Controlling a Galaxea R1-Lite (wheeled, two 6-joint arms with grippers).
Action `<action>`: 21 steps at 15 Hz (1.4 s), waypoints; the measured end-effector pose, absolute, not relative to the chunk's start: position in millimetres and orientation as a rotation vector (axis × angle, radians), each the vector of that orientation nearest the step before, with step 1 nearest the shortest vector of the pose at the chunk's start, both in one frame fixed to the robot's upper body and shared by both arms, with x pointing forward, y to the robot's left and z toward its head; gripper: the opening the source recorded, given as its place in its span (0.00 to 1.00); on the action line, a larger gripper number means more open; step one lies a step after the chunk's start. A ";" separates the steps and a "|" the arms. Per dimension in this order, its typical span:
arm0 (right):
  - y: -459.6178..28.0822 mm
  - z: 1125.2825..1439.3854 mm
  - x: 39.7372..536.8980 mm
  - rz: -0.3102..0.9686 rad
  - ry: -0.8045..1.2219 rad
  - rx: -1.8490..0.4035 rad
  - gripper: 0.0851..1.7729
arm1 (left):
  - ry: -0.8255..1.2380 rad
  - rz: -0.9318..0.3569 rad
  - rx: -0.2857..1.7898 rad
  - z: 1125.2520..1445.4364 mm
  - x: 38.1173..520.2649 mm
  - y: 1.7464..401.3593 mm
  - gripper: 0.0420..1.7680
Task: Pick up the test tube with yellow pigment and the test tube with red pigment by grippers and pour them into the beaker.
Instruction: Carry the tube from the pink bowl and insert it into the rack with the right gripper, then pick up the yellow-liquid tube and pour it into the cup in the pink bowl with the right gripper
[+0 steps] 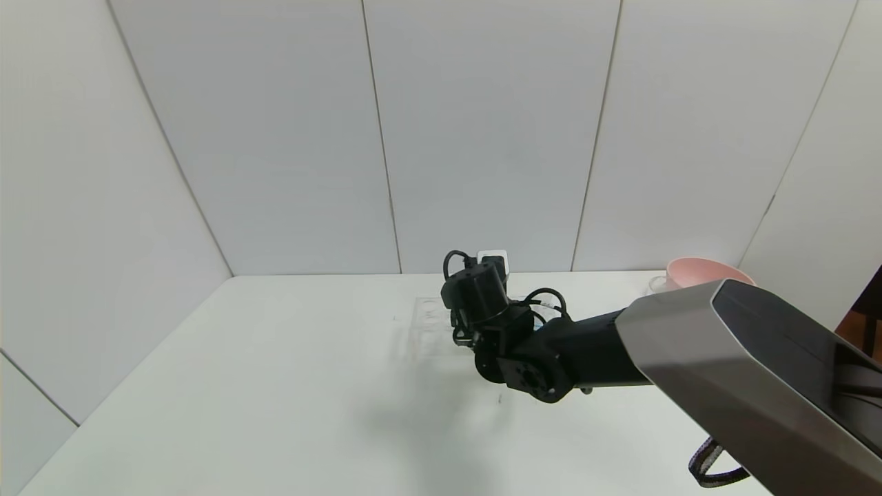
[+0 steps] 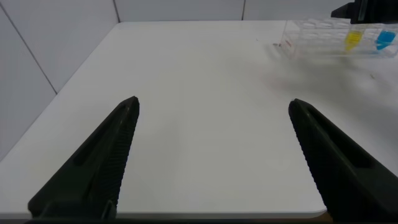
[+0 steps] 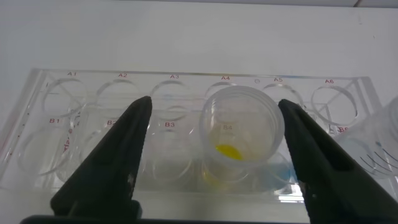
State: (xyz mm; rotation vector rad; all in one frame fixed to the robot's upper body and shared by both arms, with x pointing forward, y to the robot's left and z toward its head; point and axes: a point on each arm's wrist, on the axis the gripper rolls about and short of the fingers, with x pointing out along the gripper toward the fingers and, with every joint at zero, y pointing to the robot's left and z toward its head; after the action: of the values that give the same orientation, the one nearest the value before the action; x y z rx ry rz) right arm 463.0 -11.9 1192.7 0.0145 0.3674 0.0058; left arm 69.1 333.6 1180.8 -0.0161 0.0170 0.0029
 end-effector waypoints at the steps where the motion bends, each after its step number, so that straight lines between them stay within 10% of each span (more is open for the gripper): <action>1: -12.3 1192.7 462.8 0.005 0.369 0.014 0.72 | 0.017 0.003 -0.017 1180.8 69.1 333.6 0.97; 7: -14.3 1194.8 462.9 0.000 0.368 0.013 0.27 | 0.017 0.003 -0.016 1180.8 69.1 333.6 0.97; 21: -14.4 1207.4 459.6 0.008 0.353 0.019 0.27 | 0.017 0.003 -0.017 1180.8 69.1 333.6 0.97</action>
State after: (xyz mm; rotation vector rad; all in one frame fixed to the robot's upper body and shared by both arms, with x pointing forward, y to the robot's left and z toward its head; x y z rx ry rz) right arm 459.6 -14.4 1207.4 0.0191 0.3532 0.0079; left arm 69.1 333.6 1180.8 -0.0166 0.0166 0.0029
